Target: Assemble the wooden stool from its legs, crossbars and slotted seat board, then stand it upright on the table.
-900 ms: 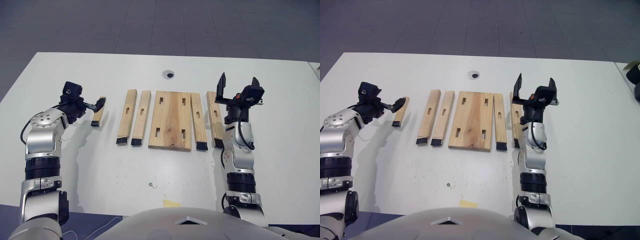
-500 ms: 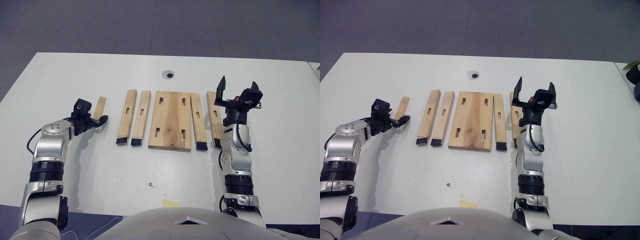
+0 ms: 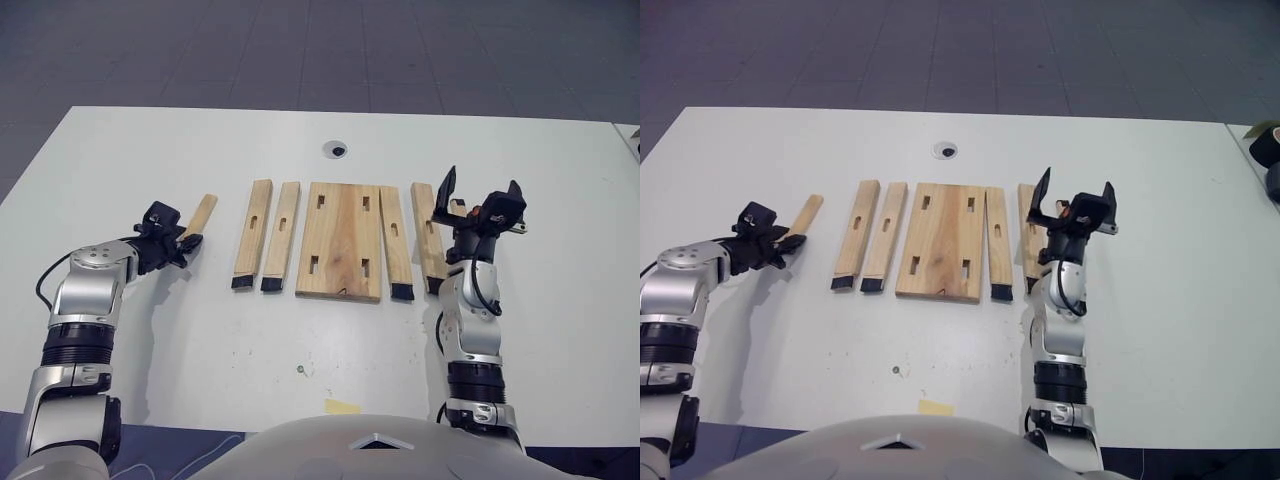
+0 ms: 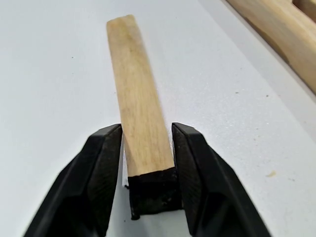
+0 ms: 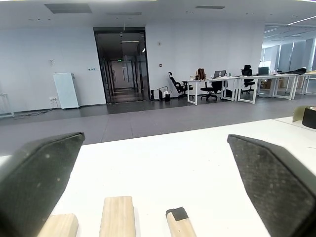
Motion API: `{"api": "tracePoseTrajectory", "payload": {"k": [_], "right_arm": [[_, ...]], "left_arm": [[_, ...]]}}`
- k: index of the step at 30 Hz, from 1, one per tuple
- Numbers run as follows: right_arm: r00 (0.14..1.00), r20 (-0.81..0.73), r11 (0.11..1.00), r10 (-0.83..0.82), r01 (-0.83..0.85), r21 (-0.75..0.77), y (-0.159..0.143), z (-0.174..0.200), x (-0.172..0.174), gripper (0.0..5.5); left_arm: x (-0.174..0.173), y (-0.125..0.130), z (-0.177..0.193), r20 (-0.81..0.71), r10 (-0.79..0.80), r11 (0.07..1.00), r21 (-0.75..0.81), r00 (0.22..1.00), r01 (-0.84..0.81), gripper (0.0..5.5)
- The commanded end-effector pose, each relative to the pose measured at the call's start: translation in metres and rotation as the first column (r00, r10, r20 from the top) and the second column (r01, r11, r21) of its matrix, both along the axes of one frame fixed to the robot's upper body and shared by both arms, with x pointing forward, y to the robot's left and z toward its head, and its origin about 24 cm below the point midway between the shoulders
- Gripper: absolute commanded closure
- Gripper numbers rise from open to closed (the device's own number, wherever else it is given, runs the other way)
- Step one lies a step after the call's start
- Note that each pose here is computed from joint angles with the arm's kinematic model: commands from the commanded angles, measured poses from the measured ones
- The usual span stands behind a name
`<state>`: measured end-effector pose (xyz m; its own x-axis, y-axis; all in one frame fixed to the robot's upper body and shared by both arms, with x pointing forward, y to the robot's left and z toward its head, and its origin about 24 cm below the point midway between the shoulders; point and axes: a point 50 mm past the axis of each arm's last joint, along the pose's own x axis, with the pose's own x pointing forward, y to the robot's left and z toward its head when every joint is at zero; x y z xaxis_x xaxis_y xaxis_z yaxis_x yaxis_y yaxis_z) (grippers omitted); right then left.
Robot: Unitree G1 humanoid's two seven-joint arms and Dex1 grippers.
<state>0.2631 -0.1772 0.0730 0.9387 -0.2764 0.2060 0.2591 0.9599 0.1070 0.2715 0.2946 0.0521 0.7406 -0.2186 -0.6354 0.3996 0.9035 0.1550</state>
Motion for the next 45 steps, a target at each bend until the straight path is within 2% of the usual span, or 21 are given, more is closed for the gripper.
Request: {"api": "tracePoseTrajectory", "payload": {"k": [1,4,6,8,9,10,12,15,16,17,19,21,24,30,35,45], "right_arm": [[1.0,-0.014,1.0,-0.01,0.01,-0.002,-0.001,0.001,0.0,0.1],[0.999,0.0,0.999,-0.039,0.039,-0.027,-0.017,0.006,0.0,0.1],[0.989,0.067,0.989,-0.134,0.138,-0.06,-0.05,0.025,-0.001,0.1],[0.951,0.116,0.941,-0.287,0.302,-0.151,-0.092,0.051,-0.002,0.1],[0.942,0.117,0.918,-0.315,0.334,-0.215,-0.103,0.06,-0.001,0.1],[0.957,0.129,0.929,-0.259,0.284,-0.238,-0.099,0.069,0.007,0.1],[0.982,0.189,0.975,0.02,0.023,-0.219,-0.059,0.09,0.024,0.1],[0.879,0.285,0.924,0.381,-0.358,-0.132,-0.001,0.115,0.026,0.1],[0.802,0.32,0.857,0.505,-0.51,-0.073,0.018,0.121,0.022,0.1],[0.693,0.362,0.746,0.624,-0.666,-0.012,0.038,0.125,0.014,0.1],[0.512,0.404,0.536,0.758,-0.842,0.064,0.061,0.125,0.001,0.1],[0.461,0.397,0.445,0.794,-0.885,0.138,0.069,0.117,-0.002,0.1],[0.444,0.405,0.369,0.799,-0.895,0.252,0.073,0.104,0.0,0.1],[0.437,0.458,0.317,0.774,-0.894,0.318,0.076,0.103,-0.001,0.1],[0.36,0.593,0.208,0.72,-0.927,0.311,0.073,0.121,-0.009,0.92],[0.351,0.535,0.231,0.769,-0.932,0.281,0.065,0.113,-0.02,2.39]], "left_arm": [[-0.019,0.007,-0.026,-0.13,0.057,0.998,0.048,0.99,-0.051,4.19],[-0.004,0.0,-0.008,0.032,0.07,0.997,0.012,0.997,-0.071,4.19],[0.016,-0.005,0.028,0.265,0.111,0.994,-0.023,0.958,-0.109,4.19],[0.037,-0.012,0.087,0.588,0.132,0.989,-0.02,0.798,-0.149,4.19],[0.042,-0.02,0.107,0.679,0.107,0.99,-0.007,0.726,-0.14,4.19],[0.046,-0.036,0.122,0.74,0.05,0.996,0.012,0.671,-0.087,4.19],[0.046,-0.078,0.14,0.798,-0.082,0.995,0.037,0.597,0.087,4.19],[0.037,-0.116,0.145,0.819,-0.221,0.961,0.089,0.529,0.264,4.19],[0.034,-0.127,0.145,0.822,-0.279,0.939,0.125,0.497,0.322,4.19],[0.03,-0.139,0.145,0.828,-0.338,0.909,0.164,0.447,0.382,4.19],[0.023,-0.16,0.147,0.842,-0.409,0.855,0.219,0.351,0.471,4.19],[0.017,-0.174,0.152,0.857,-0.432,0.817,0.239,0.281,0.525,4.19],[0.01,-0.184,0.147,0.837,-0.483,0.772,0.27,0.256,0.576,4.19],[0.0,-0.192,0.135,0.798,-0.551,0.715,0.3,0.245,0.632,4.19],[-0.002,-0.196,0.124,0.766,-0.583,0.689,0.29,0.271,0.664,4.19],[-0.006,-0.201,0.123,0.765,-0.58,0.672,0.256,0.28,0.695,4.19]]}}
